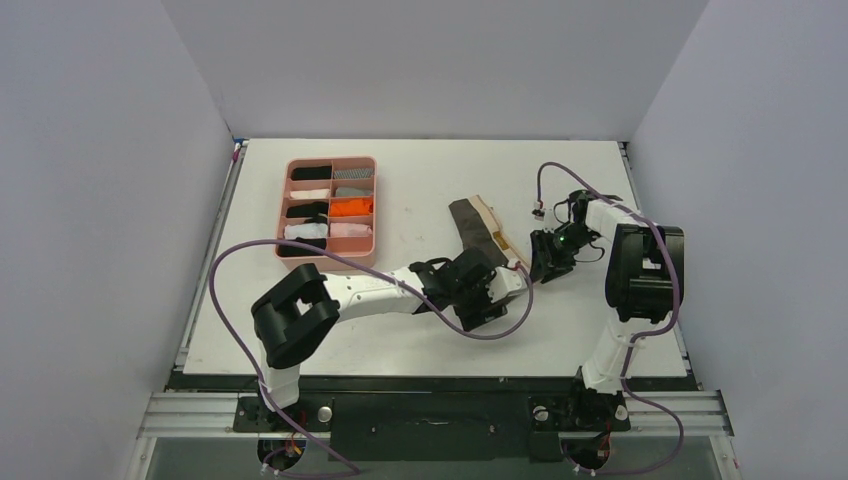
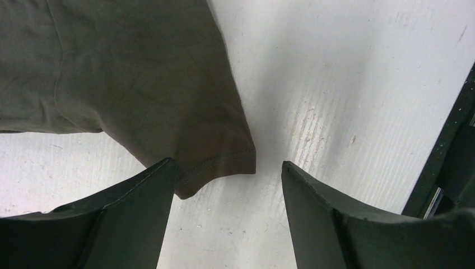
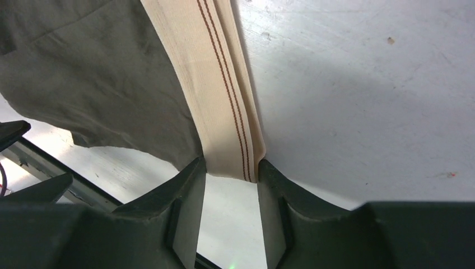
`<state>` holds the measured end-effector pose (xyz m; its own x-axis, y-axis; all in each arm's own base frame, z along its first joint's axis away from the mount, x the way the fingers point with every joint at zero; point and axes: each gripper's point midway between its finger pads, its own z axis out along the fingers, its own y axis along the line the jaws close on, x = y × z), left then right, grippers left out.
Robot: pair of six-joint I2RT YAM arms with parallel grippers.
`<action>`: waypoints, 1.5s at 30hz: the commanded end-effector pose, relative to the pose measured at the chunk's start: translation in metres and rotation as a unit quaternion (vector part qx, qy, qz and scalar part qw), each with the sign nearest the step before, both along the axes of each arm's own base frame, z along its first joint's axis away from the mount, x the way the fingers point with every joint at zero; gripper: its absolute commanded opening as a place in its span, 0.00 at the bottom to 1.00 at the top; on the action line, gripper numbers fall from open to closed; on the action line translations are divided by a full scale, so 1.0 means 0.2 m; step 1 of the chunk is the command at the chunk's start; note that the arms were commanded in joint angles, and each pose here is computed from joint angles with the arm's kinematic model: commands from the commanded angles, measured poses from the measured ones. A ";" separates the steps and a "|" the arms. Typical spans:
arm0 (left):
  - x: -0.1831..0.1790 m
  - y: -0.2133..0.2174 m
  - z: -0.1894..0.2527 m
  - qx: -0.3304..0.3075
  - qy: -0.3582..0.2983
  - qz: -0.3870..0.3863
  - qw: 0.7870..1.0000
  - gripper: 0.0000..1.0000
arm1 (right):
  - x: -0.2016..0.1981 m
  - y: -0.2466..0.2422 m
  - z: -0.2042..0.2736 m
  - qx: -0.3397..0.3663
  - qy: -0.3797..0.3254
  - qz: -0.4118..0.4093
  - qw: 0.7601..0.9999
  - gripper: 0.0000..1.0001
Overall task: Roll the underwear
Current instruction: Flatten out the underwear at the center of the board.
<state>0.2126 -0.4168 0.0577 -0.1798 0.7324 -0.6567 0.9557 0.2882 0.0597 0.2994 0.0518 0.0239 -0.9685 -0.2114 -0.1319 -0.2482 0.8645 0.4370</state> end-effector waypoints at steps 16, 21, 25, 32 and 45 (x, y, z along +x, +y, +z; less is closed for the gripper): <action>-0.01 -0.08 -0.13 0.059 -0.077 -0.055 0.994 0.50 | 0.07 0.09 0.12 0.096 -0.025 -0.001 0.995 0.00; 0.02 -0.08 -0.18 0.071 -0.092 -0.046 0.992 0.27 | 0.05 0.10 0.16 0.105 -0.029 0.008 0.994 0.00; 0.02 -0.05 -0.18 0.081 -0.095 -0.046 0.991 0.10 | 0.05 0.10 0.19 0.110 -0.035 0.016 0.993 0.00; 0.03 -0.02 -0.08 0.067 -0.094 -0.044 0.992 0.00 | 0.07 0.13 0.35 0.136 -0.062 0.044 0.988 0.00; 0.62 0.11 1.03 -0.140 -0.063 0.083 0.985 0.00 | 0.41 0.33 1.15 0.171 -0.243 0.064 0.953 0.00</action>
